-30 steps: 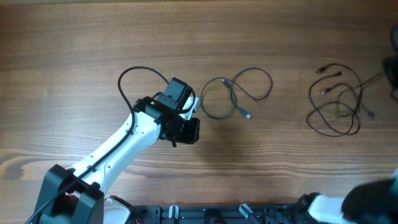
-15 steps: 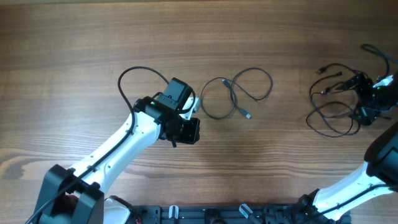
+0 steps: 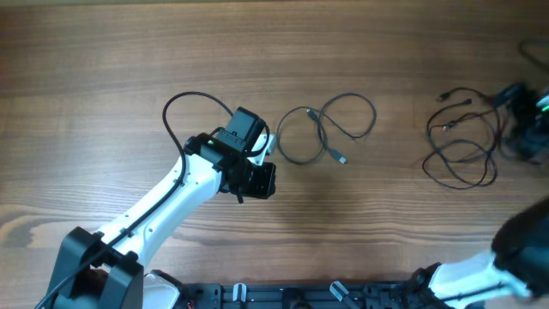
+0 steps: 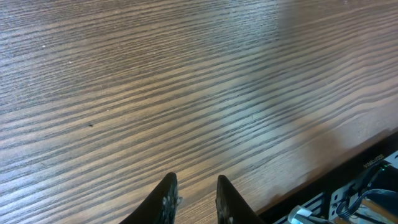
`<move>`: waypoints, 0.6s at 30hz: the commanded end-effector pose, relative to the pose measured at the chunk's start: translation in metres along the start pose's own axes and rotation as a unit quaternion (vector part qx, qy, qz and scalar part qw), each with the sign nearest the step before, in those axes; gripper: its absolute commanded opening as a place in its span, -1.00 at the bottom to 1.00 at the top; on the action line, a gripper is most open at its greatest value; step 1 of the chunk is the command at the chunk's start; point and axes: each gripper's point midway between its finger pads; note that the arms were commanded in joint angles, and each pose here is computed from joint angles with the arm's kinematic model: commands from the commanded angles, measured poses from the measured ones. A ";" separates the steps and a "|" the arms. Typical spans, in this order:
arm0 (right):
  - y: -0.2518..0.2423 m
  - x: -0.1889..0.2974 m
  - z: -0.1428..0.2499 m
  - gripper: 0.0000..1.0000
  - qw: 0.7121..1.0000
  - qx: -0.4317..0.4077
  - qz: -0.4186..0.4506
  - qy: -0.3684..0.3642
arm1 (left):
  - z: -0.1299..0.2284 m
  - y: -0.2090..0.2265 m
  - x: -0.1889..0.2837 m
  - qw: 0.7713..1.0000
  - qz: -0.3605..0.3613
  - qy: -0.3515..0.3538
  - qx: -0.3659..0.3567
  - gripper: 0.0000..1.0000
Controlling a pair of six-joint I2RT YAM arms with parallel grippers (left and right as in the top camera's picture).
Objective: Untangle cables
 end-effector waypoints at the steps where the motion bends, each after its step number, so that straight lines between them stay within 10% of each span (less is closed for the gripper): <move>1: 0.071 0.126 -0.013 0.98 0.977 0.065 -0.093 -0.178 | -0.001 -0.002 0.003 1.000 -0.002 -0.007 -0.008 -0.55; 5: 0.095 0.179 0.003 0.98 0.954 0.099 -0.131 -0.250 | -0.001 -0.002 0.003 1.000 -0.002 -0.007 -0.008 -0.55; 11: 0.104 0.127 0.014 0.98 0.969 0.139 -0.110 -0.173 | -0.002 -0.002 0.003 1.000 -0.002 -0.008 -0.008 -0.55; 18: 0.092 0.055 0.031 0.35 0.987 0.140 -0.063 -0.054 | -0.002 -0.002 0.003 1.000 -0.002 -0.009 -0.009 -0.54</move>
Point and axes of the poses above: each gripper's point midway between its finger pads, its own x axis back along the fingers, its own y axis along the line the jaws close on, z = x × y, and after that the axes turned 3 degrees about -x, right-handed
